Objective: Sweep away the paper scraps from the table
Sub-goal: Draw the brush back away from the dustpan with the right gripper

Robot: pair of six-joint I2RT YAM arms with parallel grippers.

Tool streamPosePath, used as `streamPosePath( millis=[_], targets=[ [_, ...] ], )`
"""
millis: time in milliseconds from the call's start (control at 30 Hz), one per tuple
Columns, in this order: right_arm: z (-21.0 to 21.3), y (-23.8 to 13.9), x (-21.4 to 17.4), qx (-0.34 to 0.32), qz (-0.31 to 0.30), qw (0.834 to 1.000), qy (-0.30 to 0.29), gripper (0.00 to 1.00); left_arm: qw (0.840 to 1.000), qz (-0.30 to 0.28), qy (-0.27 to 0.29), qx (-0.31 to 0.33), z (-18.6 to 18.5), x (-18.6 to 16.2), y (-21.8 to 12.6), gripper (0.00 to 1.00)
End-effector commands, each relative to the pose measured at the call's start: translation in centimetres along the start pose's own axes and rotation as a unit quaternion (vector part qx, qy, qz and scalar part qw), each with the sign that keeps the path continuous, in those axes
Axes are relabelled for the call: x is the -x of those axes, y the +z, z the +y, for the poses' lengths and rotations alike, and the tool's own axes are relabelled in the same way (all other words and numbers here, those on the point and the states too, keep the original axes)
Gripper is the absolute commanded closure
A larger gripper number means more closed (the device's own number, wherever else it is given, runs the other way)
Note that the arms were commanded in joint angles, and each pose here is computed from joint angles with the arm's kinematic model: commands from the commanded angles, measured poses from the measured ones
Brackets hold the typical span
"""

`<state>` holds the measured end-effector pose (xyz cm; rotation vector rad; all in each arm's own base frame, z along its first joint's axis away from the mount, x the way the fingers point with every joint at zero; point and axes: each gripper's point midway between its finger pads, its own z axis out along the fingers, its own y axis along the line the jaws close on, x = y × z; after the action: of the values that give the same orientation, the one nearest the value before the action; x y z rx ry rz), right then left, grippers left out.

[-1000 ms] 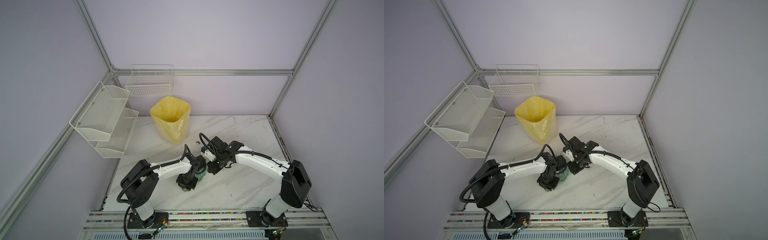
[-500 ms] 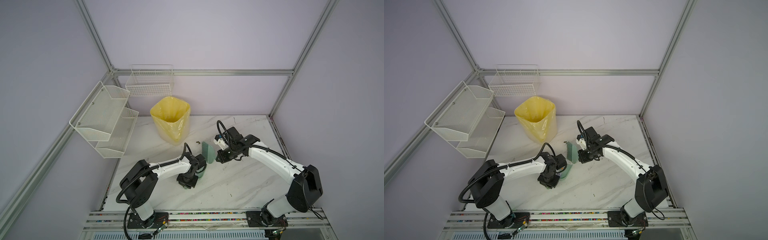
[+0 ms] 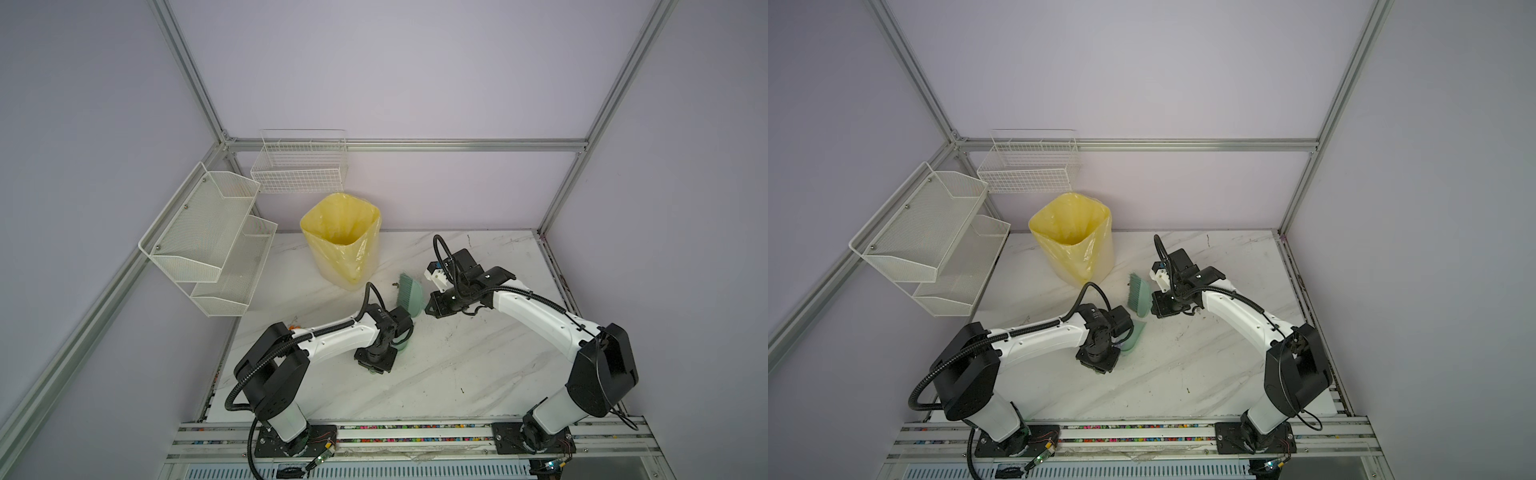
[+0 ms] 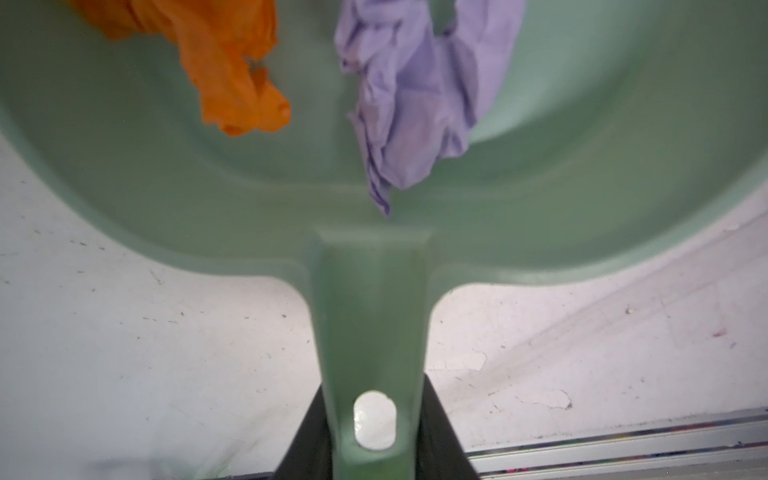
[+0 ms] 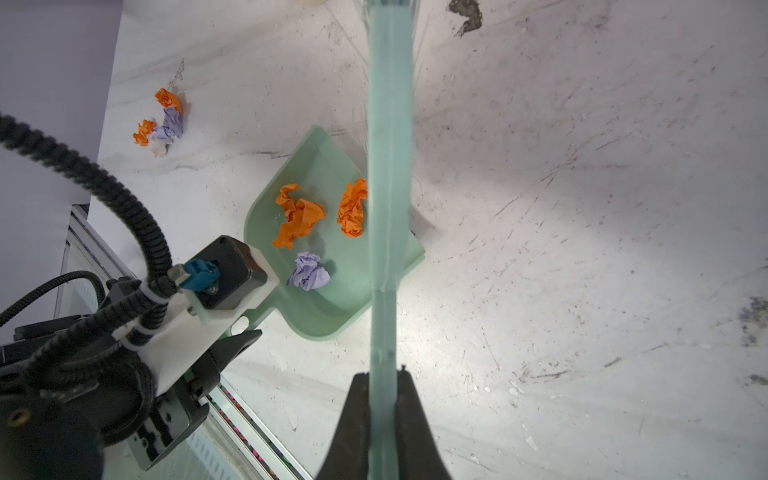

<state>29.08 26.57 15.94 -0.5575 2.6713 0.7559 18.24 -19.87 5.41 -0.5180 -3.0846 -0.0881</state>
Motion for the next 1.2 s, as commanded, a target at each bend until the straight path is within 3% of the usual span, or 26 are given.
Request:
streamPosePath(
  millis=[0,367,500,700,1167],
  targets=[
    [0.4,0.3,-0.1,0.020,-0.003,1.000,0.012,1.00,0.999,-0.052,-0.009,-0.012,-0.4,2.2,-2.3,1.00],
    [2.3,-0.4,-2.7,0.074,0.015,0.997,0.012,1.00,0.997,-0.070,-0.013,-0.012,-0.8,3.6,-3.3,1.00],
    [5.7,-1.9,-2.8,0.160,0.011,0.987,-0.005,1.00,0.997,-0.074,-0.011,-0.014,-1.0,4.0,-3.6,1.00],
    [3.6,-2.8,-0.6,0.078,-0.039,0.996,0.017,1.00,0.997,-0.074,-0.012,-0.020,-1.2,4.2,-3.8,1.00],
    [2.0,-3.3,3.5,0.043,-0.097,0.993,0.057,1.00,0.995,-0.087,-0.024,-0.036,-1.3,4.0,-5.1,1.00]
  ],
)
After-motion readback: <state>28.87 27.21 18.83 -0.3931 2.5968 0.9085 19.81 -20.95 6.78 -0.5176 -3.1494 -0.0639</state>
